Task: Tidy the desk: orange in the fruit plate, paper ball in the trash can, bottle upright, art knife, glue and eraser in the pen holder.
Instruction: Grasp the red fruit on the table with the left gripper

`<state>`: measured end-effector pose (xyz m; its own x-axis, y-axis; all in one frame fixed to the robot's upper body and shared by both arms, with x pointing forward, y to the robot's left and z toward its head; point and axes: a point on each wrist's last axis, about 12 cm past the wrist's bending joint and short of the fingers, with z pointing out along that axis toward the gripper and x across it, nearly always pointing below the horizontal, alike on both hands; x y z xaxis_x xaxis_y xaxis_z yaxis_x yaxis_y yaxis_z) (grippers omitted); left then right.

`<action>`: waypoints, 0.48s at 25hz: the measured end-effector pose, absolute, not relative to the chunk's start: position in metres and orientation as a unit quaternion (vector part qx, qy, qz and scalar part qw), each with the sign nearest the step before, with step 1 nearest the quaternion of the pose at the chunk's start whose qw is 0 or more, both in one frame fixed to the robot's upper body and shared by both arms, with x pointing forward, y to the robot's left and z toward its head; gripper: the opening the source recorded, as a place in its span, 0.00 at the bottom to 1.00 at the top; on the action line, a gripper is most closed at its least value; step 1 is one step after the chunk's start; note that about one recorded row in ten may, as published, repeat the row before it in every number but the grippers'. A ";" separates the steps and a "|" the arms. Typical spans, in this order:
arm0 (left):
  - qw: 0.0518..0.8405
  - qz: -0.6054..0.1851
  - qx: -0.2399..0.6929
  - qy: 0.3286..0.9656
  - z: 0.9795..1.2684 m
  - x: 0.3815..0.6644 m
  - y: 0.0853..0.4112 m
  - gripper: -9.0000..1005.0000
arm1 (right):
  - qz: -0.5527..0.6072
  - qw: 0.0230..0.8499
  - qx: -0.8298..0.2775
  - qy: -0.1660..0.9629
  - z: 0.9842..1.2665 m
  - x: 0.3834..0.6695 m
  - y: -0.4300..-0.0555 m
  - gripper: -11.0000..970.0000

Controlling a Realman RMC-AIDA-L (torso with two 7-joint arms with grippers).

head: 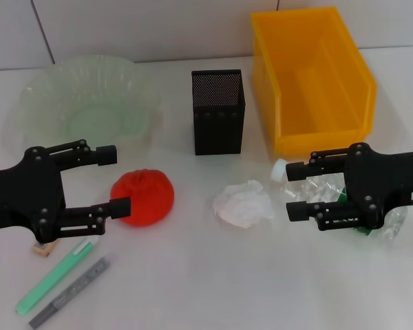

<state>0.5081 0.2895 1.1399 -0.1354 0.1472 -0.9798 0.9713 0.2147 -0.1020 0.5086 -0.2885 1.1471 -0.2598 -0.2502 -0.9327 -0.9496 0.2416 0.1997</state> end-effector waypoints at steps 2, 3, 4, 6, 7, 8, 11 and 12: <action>0.476 -0.433 0.454 0.616 1.140 0.508 0.289 0.81 | 0.424 0.413 -0.447 0.671 1.147 0.509 -0.289 0.68; 0.476 -0.433 0.454 0.616 1.140 0.508 0.289 0.81 | 0.424 0.413 -0.446 0.671 1.147 0.508 -0.289 0.68; 0.477 -0.434 0.453 0.616 1.140 0.508 0.288 0.81 | 0.423 0.414 -0.446 0.672 1.147 0.508 -0.289 0.68; 0.478 -0.435 0.454 0.614 1.139 0.508 0.287 0.81 | 0.423 0.414 -0.445 0.672 1.147 0.509 -0.289 0.68; 0.478 -0.434 0.454 0.613 1.139 0.508 0.286 0.80 | 0.423 0.415 -0.444 0.672 1.147 0.509 -0.289 0.68; 0.479 -0.434 0.455 0.613 1.139 0.508 0.286 0.80 | 0.422 0.416 -0.443 0.672 1.147 0.509 -0.290 0.68; 0.481 -0.431 0.454 0.614 1.139 0.509 0.286 0.80 | 0.422 0.418 -0.442 0.673 1.147 0.508 -0.291 0.68; 0.481 -0.431 0.454 0.614 1.139 0.509 0.286 0.80 | 0.422 0.418 -0.441 0.673 1.147 0.508 -0.291 0.68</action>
<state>0.5090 0.2861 1.1391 -0.1256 0.1429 -0.9817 0.9721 0.2155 -0.0930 0.5082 -0.2910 1.1471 -0.2609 -0.2409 -0.9348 -0.9464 0.2547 0.1985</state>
